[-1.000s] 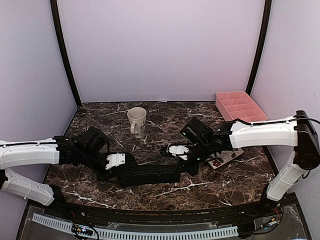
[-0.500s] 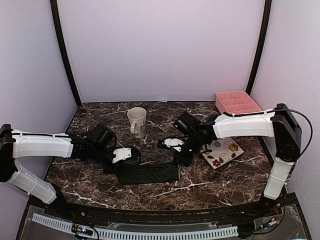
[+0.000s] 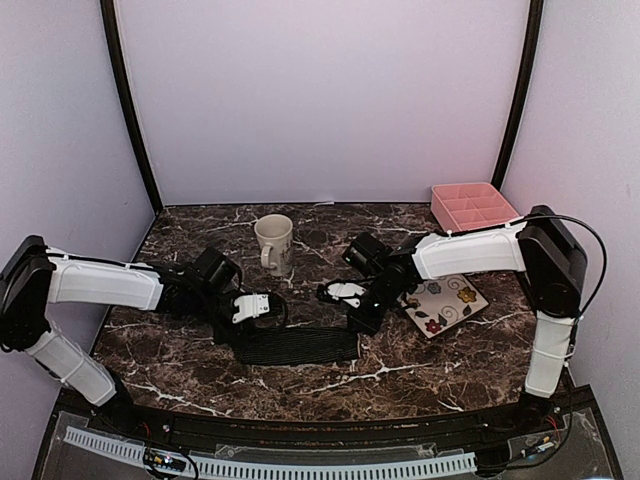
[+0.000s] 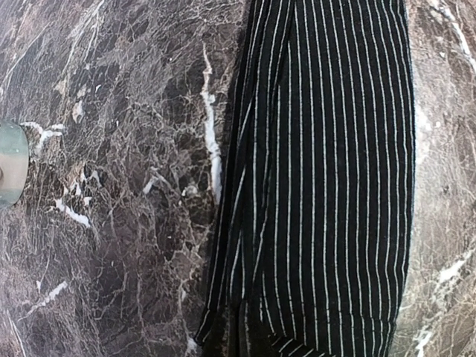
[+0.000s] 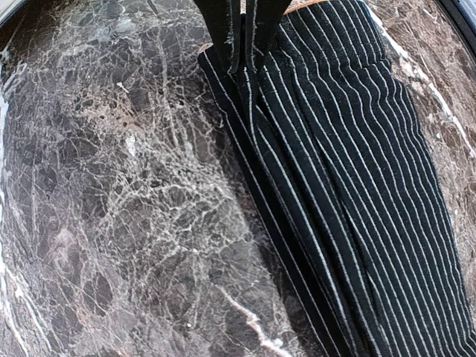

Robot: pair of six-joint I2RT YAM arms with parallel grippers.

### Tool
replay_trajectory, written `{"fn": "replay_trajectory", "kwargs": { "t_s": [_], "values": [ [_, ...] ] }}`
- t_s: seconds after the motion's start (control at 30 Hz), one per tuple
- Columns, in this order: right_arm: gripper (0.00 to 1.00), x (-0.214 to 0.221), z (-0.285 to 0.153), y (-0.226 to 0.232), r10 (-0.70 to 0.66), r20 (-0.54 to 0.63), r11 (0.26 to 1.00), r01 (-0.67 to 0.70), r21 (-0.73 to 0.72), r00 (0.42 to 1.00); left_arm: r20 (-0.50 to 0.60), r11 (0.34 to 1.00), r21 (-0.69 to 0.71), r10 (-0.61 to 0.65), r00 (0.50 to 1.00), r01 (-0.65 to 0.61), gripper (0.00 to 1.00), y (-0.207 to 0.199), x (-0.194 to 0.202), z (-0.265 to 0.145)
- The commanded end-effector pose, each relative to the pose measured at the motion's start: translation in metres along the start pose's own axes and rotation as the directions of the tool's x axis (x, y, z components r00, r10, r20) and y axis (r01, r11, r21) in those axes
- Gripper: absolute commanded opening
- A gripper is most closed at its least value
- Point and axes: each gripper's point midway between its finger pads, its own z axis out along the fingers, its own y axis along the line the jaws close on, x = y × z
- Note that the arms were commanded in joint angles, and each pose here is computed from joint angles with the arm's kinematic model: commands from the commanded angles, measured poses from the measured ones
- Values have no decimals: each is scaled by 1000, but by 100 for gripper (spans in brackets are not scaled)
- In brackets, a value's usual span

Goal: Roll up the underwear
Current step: Fold the underwear at the center of the board, then rotate the underwear at the center of the board.

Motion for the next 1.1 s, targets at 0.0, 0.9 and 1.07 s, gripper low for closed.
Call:
{"fn": "replay_trajectory", "kwargs": {
  "t_s": [0.0,0.9,1.07],
  "values": [
    [0,4,5,-10,32,-21,999,-32,26,999,-11,999,-44,-16,1000,16,0,13,1,3],
    [49,-45,-77,-14,187,162,982,-178,-66,969,38,884,-135,-446,894,447,57,41,-24,-64],
    [48,-41,-72,18,179,140,967,-148,-207,974,54,790,62,-613,788,610,62,9,-40,-73]
  ]
}}
